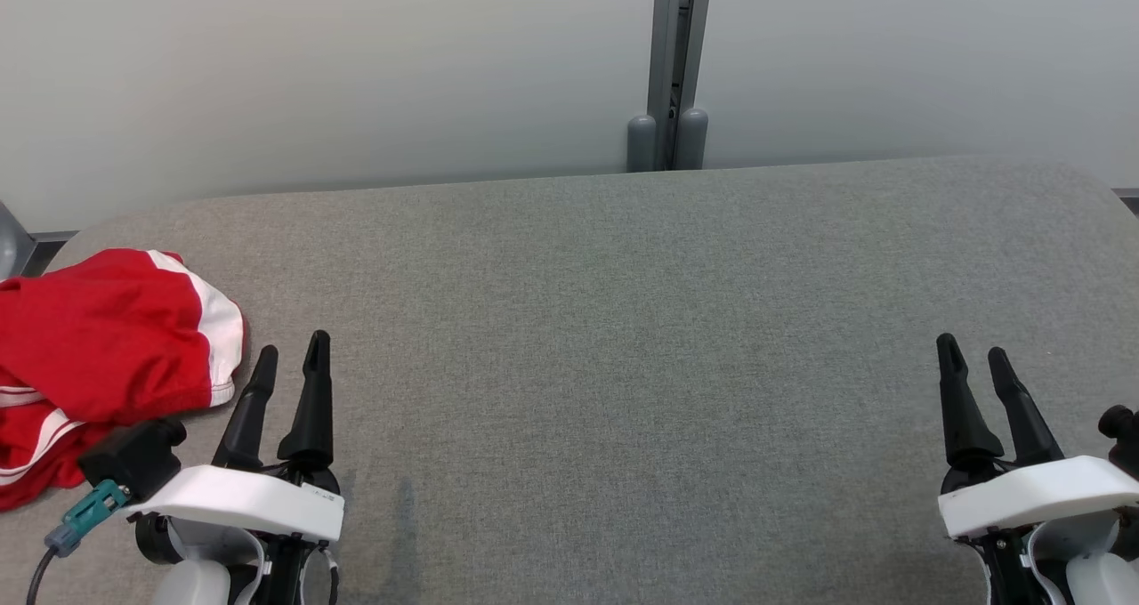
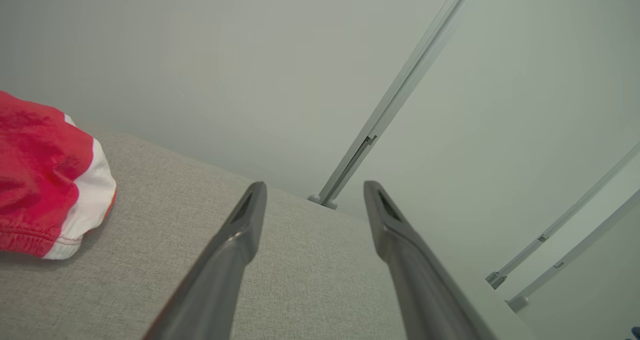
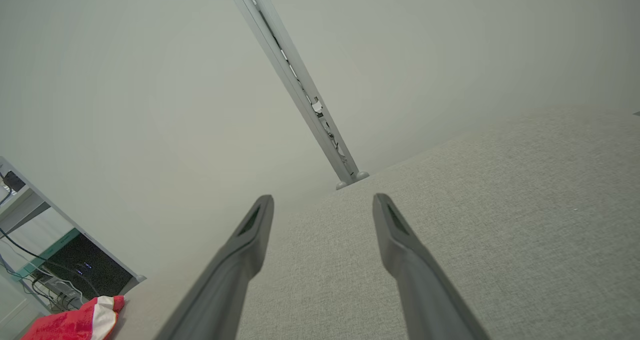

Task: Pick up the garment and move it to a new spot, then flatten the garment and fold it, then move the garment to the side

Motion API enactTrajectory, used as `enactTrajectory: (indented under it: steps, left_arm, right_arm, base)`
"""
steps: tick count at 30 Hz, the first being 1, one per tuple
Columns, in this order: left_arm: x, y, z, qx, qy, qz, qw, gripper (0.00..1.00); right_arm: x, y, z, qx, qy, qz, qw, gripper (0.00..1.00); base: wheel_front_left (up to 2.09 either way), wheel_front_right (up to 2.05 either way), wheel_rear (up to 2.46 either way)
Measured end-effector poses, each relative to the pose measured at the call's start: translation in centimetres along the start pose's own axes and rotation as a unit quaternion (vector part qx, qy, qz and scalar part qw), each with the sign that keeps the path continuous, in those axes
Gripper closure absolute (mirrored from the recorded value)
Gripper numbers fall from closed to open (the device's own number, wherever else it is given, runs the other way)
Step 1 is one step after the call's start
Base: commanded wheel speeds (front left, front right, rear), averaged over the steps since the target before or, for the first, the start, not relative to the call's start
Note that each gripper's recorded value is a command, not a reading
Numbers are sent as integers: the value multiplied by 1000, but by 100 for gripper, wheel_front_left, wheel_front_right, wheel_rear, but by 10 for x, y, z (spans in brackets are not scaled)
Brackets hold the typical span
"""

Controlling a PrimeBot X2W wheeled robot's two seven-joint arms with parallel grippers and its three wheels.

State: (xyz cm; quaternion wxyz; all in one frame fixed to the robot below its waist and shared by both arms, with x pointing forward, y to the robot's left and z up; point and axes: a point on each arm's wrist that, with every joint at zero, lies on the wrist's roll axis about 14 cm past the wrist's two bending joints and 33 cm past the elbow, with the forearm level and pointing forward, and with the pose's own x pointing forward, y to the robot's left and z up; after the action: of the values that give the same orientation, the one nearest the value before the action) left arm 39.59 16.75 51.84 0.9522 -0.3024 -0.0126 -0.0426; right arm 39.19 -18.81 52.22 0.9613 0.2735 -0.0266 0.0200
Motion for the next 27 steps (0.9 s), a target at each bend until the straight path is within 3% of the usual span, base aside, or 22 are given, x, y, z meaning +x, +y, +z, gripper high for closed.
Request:
enactTrajectory:
  steps: [15, 27]
  left_arm:
    - [-3, 6, -12, 110, 19, 2, 994, 0]
    - [-6, 11, -24, 167, 34, 2, 985, 0]
  right_arm:
    - [0, 0, -10, -105, 13, 9, 994, 0]
    - [-1, 0, -14, -164, 14, 16, 986, 0]
  base:
    - [0, 0, 0]
    - [0, 0, 0]
